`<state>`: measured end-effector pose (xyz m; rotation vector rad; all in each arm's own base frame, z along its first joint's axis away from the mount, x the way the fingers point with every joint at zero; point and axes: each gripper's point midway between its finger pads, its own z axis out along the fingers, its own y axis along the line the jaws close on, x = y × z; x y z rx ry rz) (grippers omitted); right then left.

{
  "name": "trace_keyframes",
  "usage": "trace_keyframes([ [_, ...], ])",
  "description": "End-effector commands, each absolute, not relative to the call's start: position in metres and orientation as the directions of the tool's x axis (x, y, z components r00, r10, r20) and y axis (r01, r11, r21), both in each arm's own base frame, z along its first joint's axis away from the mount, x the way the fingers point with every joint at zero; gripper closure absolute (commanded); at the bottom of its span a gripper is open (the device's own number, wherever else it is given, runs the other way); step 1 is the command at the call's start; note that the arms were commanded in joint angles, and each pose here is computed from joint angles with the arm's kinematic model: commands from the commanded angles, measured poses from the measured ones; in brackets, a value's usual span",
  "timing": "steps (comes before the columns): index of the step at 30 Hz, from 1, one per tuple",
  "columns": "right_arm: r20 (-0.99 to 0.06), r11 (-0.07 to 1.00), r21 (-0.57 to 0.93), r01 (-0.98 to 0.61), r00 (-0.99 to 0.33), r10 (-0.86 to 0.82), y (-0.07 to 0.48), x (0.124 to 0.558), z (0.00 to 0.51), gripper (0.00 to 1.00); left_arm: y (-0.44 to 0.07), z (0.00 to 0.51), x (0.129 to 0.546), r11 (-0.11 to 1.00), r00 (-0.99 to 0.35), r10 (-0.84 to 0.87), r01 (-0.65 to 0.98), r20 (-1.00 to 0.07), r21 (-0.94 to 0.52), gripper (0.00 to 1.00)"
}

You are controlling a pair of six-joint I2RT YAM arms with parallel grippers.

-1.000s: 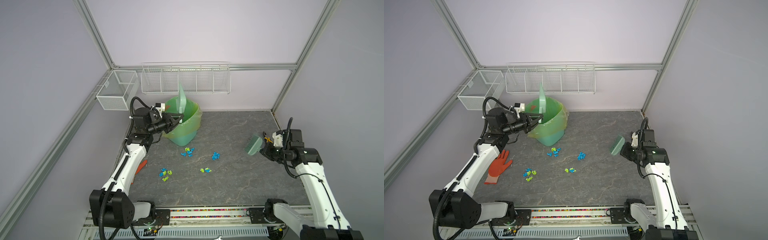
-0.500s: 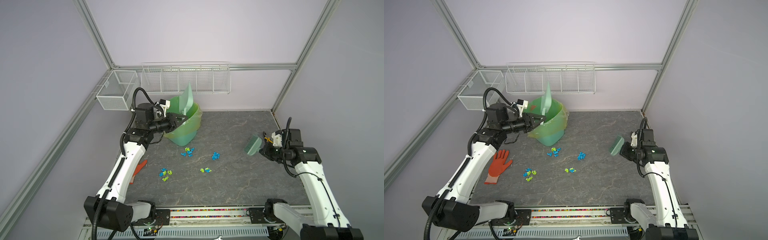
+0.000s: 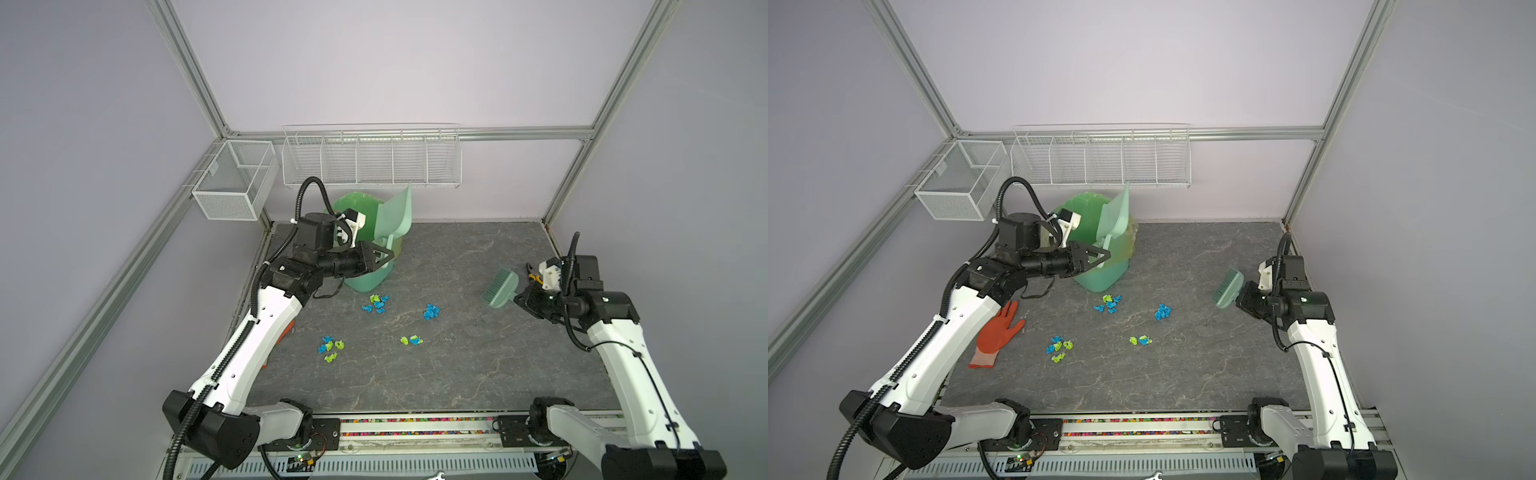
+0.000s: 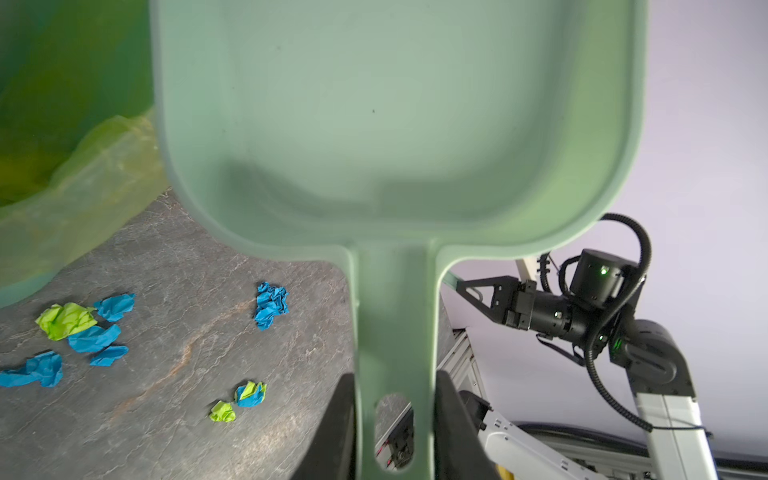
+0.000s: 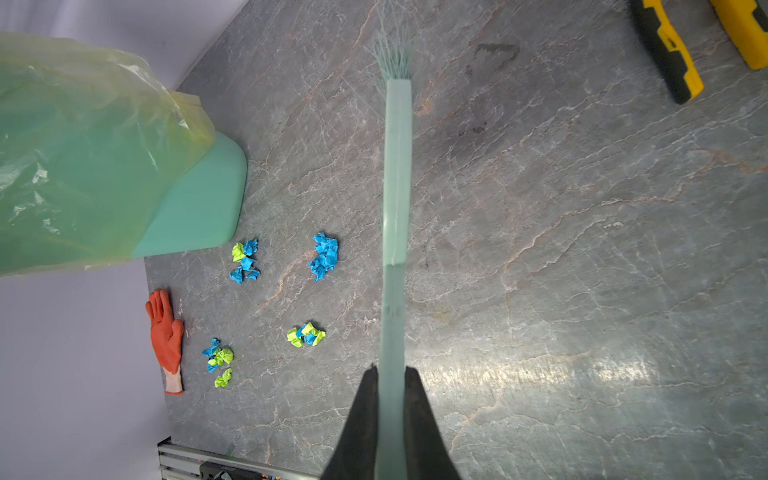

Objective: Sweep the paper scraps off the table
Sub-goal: 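Lower the empty dustpan beside the scraps while the right gripper brings the brush over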

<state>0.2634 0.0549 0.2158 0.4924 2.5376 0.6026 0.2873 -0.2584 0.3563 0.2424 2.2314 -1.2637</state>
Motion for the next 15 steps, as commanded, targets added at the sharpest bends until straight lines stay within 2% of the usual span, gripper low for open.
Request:
trace_keyframes([
  [1,-0.396,0.824,0.535,0.186,-0.806,0.440,0.065,0.273,0.230,0.93,-0.265,0.358,0.282,0.596,-0.794,-0.043,0.467,-0.606,-0.654,1.00],
  [10,-0.380,0.796,0.586,0.150,-0.817,0.433,0.082,0.285,0.233,0.93,-0.302,0.328,0.272,0.628,-0.803,0.064,0.494,-0.592,-0.602,1.00],
  [15,-0.380,0.786,0.605,0.129,-0.821,0.427,0.093,0.285,0.238,0.93,-0.309,0.297,0.274,0.675,-0.838,0.088,0.447,-0.538,-0.587,1.00],
])
